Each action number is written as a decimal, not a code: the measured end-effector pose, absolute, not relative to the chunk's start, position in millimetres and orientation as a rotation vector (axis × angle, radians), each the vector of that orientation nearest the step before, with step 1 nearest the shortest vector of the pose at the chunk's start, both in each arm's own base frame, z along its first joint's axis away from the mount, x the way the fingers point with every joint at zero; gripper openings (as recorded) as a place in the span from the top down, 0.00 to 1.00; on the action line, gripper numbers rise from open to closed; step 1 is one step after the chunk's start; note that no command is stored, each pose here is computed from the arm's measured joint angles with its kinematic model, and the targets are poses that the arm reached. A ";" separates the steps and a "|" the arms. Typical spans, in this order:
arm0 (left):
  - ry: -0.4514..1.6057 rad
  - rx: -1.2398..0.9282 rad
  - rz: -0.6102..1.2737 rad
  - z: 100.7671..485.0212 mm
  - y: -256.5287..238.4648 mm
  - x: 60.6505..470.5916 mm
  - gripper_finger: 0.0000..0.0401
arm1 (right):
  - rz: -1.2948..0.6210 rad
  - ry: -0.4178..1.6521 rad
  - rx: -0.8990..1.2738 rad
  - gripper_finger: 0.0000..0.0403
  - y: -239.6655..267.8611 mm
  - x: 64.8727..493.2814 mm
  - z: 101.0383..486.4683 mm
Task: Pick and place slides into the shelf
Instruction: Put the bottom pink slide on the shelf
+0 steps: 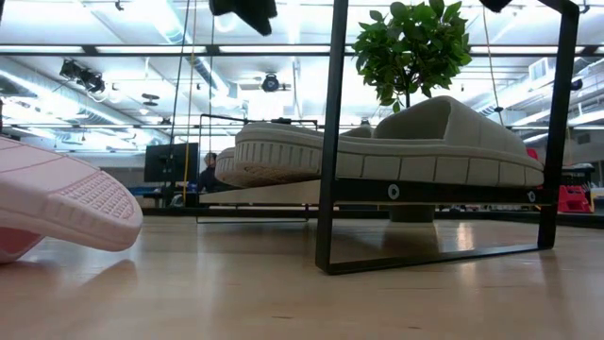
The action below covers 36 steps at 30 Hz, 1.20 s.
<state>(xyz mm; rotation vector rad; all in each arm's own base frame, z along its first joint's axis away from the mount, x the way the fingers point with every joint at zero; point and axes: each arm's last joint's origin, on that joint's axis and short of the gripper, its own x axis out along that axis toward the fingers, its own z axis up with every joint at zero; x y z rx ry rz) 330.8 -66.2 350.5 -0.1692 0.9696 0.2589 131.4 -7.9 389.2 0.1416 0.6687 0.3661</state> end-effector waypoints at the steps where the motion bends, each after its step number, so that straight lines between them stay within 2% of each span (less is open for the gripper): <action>1: 0.953 -0.166 0.266 354.1 -65.4 328.5 0.62 | 0.353 0.675 0.127 0.60 -5.1 134.6 388.9; 5: 0.858 -0.128 0.340 368.5 -62.7 319.1 0.65 | 0.315 0.666 0.089 0.61 6.8 155.2 388.2; 9: 0.690 -0.148 0.293 374.8 -64.8 314.2 0.68 | 0.306 0.652 0.062 0.62 20.5 180.9 384.6; 18: 0.507 -0.214 0.170 338.5 -71.7 291.8 0.74 | 0.299 0.684 0.049 0.62 40.3 224.2 367.2; 29: 0.604 -0.422 0.036 311.5 -87.3 224.7 0.74 | 0.314 0.682 0.085 0.62 55.5 267.6 351.1; 36: 0.947 -0.640 -0.084 294.9 -89.4 178.8 0.75 | 0.308 0.676 0.083 0.62 55.7 280.0 352.0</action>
